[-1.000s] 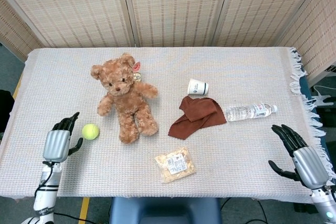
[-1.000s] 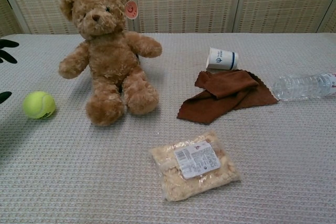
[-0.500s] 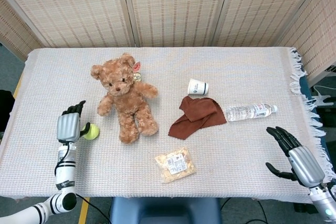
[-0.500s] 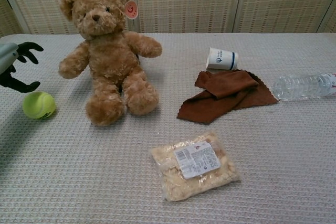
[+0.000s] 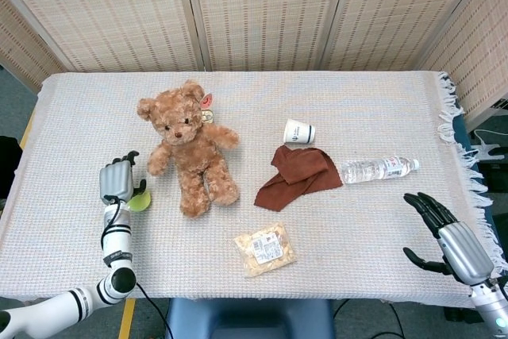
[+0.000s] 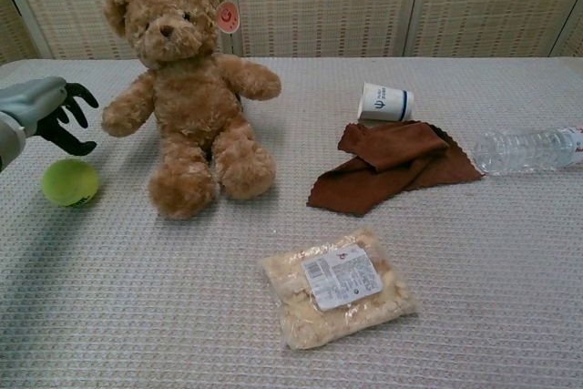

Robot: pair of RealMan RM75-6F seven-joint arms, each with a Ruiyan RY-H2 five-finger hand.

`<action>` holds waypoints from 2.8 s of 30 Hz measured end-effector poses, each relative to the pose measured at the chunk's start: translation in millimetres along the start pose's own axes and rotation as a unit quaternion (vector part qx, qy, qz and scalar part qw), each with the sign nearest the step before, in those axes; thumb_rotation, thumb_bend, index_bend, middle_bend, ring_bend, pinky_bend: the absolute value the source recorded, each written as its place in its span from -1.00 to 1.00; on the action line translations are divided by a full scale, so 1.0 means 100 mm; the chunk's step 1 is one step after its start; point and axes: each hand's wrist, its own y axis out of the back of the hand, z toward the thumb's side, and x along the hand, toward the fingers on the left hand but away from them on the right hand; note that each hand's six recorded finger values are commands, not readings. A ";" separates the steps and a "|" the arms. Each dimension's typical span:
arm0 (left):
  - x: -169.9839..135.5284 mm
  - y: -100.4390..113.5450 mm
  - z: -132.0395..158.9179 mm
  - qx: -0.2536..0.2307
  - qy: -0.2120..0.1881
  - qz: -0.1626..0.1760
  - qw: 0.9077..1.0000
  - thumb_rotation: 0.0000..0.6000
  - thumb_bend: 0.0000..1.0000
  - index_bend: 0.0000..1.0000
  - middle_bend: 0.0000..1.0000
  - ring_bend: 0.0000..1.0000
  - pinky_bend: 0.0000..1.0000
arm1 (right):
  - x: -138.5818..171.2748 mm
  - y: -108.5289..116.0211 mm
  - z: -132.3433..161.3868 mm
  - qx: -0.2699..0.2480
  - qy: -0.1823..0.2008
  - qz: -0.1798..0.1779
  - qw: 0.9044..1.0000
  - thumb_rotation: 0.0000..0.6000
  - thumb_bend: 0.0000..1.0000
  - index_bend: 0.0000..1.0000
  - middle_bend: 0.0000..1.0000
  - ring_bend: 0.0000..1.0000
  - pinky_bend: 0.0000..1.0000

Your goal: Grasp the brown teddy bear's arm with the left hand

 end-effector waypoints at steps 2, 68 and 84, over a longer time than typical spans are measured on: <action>-0.01 0.00 0.05 -0.003 -0.002 -0.004 1.000 1.00 -0.33 -0.55 -0.38 -0.50 -0.28 | 0.00 0.00 0.00 0.000 0.000 0.001 1.000 1.00 -0.63 -1.00 -0.87 -1.00 -0.76; -0.03 0.16 0.41 -0.041 -0.017 0.075 0.996 1.00 -0.29 -0.08 0.17 -0.10 -0.06 | 0.02 -0.01 -0.01 -0.006 -0.005 0.012 1.000 1.00 -0.63 -1.00 -0.87 -1.00 -0.76; -0.04 0.05 0.38 -0.045 -0.019 0.040 0.998 1.00 -0.29 -0.09 0.16 -0.10 -0.04 | 0.02 -0.01 -0.01 -0.005 -0.005 0.012 1.000 1.00 -0.63 -1.00 -0.87 -1.00 -0.76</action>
